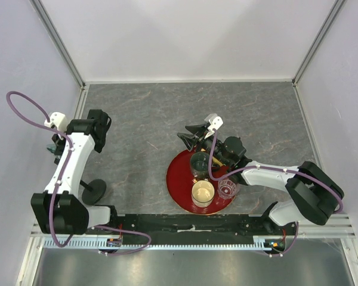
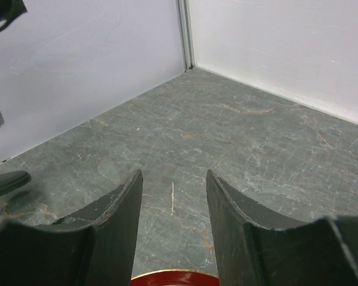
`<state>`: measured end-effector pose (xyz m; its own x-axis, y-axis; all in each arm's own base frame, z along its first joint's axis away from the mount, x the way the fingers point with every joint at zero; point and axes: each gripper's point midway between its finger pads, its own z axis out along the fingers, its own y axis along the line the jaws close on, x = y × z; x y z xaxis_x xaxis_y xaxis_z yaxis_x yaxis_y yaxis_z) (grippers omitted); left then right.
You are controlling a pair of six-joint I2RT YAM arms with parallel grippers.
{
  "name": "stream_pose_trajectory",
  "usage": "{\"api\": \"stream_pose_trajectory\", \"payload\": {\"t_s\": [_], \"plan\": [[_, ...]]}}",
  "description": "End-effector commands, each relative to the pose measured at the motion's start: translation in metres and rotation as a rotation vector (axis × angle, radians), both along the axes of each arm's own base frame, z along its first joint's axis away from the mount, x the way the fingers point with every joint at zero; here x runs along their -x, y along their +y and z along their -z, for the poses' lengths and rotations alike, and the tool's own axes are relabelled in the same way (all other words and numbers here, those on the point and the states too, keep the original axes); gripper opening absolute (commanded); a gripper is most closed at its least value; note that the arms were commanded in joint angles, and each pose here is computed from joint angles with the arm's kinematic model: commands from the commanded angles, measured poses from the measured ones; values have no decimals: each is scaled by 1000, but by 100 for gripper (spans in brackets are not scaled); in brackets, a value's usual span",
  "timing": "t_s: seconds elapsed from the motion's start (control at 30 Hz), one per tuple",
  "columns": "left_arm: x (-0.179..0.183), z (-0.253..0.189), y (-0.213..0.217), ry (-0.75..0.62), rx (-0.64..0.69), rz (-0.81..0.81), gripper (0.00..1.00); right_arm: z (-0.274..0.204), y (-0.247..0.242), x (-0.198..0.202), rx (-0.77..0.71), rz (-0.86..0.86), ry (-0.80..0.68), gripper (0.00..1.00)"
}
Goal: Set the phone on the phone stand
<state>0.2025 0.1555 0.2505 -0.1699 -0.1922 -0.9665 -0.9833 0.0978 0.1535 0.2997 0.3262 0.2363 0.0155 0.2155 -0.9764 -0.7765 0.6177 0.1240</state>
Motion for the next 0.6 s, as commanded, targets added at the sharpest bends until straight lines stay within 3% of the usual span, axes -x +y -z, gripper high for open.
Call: {"api": "stream_pose_trajectory", "payload": {"t_s": [0.0, 0.37, 0.57], "plan": [[10, -42, 16, -14, -216, -43, 2, -22, 5, 2, -67, -30, -46, 54], [13, -9, 4, -16, -211, 23, 2, -22, 5, 2, -69, -33, -46, 54], [9, 5, -13, -2, -138, 85, 2, -21, 3, 1, -63, -21, -48, 54]]}}
